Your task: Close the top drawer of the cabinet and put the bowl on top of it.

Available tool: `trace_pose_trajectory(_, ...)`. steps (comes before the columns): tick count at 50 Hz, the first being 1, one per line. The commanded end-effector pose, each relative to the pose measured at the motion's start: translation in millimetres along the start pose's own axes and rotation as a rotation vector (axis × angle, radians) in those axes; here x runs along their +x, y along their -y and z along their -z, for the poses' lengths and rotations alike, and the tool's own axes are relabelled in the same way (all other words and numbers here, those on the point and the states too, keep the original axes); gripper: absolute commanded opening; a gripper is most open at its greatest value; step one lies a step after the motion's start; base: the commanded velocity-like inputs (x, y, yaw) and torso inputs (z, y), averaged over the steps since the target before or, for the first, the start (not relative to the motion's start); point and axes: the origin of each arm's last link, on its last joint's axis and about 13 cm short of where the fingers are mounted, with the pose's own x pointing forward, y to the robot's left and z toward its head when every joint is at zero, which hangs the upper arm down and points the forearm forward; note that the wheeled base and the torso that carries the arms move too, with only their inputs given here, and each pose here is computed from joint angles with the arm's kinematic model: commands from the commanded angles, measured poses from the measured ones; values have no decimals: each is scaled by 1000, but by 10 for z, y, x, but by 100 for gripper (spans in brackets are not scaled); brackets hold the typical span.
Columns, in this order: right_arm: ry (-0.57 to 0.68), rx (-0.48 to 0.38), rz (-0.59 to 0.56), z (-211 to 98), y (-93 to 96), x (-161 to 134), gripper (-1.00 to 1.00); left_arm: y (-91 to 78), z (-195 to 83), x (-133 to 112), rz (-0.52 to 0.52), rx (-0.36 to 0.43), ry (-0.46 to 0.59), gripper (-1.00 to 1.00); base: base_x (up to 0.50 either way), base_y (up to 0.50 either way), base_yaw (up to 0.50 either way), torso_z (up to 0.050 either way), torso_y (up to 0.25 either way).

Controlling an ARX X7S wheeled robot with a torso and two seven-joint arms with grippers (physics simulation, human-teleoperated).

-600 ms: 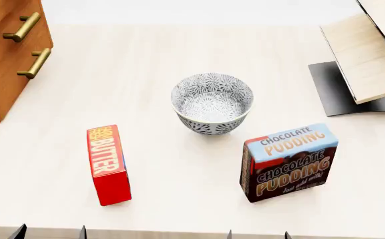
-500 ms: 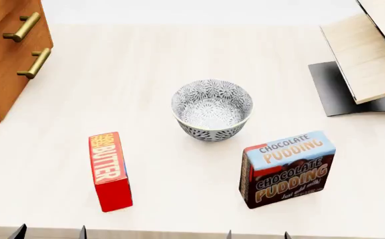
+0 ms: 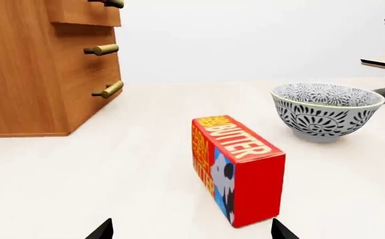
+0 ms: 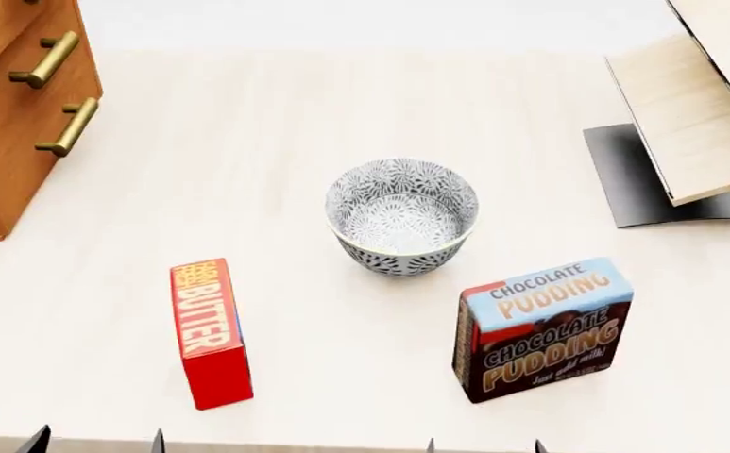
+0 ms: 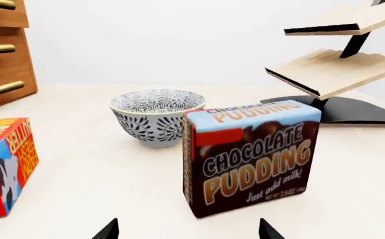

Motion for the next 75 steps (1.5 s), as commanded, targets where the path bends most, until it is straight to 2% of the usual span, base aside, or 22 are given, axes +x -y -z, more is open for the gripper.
trace_pose_trajectory(1, -3, -2, -8, 10, -3, 4, 100, 2, 12, 11, -4, 22, -10, 100, 0, 0, 0, 45, 148)
trace_pose_trajectory(22, 2, 0, -14, 10, -7, -5, 100, -4, 8, 8, -10, 23, -6, 100, 0, 0, 0, 45, 149)
trace_pose_trajectory(25, -34, 31, -26, 15, -9, -4, 100, -27, -21, 10, 11, 12, 46, 100, 0, 0, 0, 45, 148)
trace_pose_trajectory(26, -32, 35, 4, 21, 2, 2, 100, -54, -17, 25, -30, 33, 33, 100, 0, 0, 0, 0, 0)
trace_pose_trajectory(27, -24, 47, 36, 19, 13, 10, 100, -64, 4, 42, -29, 16, -12, 100, 0, 0, 0, 0, 0)
trace_pose_trajectory(28, -36, -7, 67, -11, 21, 30, 100, -81, -26, 71, -52, -36, -92, 100, 0, 0, 0, 0, 0)
trace_pose_trajectory(29, -79, 50, 82, -92, 24, 36, 100, -96, -108, 73, -50, -103, -141, 100, 0, 0, 0, 0, 0)
trace_pose_trajectory(30, -82, 80, 47, -302, 29, 20, 100, -105, -246, 44, -39, -84, -122, 100, 0, 0, 0, 0, 0)
trace_pose_trajectory(31, -49, 50, 57, -436, 41, 20, 100, -110, -340, 26, -29, -76, -89, 100, 0, 0, 0, 0, 0)
trace_pose_trajectory(32, -54, 60, 53, -546, 46, 13, 100, -116, -412, 11, -27, -67, -69, 100, 0, 0, 0, 0, 0)
trace_pose_trajectory(33, -59, 109, 24, -710, 58, 6, 100, -131, -549, -2, -24, -81, -67, 100, 0, 0, 0, 0, 0)
trace_pose_trajectory(35, -60, 127, 14, -1021, 104, -22, 100, -181, -862, -15, -17, -117, -87, 100, 0, 0, 0, 0, 0)
trace_pose_trajectory(36, -40, 108, 20, -1137, 134, -30, 100, -199, -990, -21, -16, -134, -83, 100, 0, 0, 0, 0, 0)
trace_pose_trajectory(37, -36, 85, 25, -1333, 186, -40, 100, -230, -1227, -29, -20, -111, -49, 100, 0, 0, 0, 0, 0)
trace_pose_trajectory(40, -12, 67, 34, -1695, 275, -104, 100, -282, -1643, -17, -37, -73, 26, 100, 0, 0, 0, 0, 0)
trace_pose_trajectory(44, 11, 50, 28, -1999, 355, -233, 100, -332, -2014, -34, -31, -84, 22, 100, 0, 0, 0, 0, 0)
trace_pose_trajectory(46, 32, 27, 23, -2097, 401, -279, 100, -362, -2099, -75, -25, -49, 45, 100, 0, 0, 0, 0, 0)
trace_pose_trajectory(52, 59, 37, 51, -2173, 509, -320, 100, -442, -2087, -167, -35, -29, 57, 100, 0, 0, 0, 0, 0)
trace_pose_trajectory(59, 57, 28, 48, -2088, 525, -352, 100, -490, -2100, -93, -80, -11, 89, 100, 0, 0, 0, 0, 0)
trace_pose_trajectory(65, 56, 26, 62, -2085, 552, -352, 100, -491, -1988, -145, -85, 1, 72, 100, 0, 0, 0, 0, 0)
trace_pose_trajectory(75, 73, 33, 45, -2096, 525, -363, 100, -541, -2054, -172, -109, -3, 97, 100, 120, 0, 0, 0, 0)
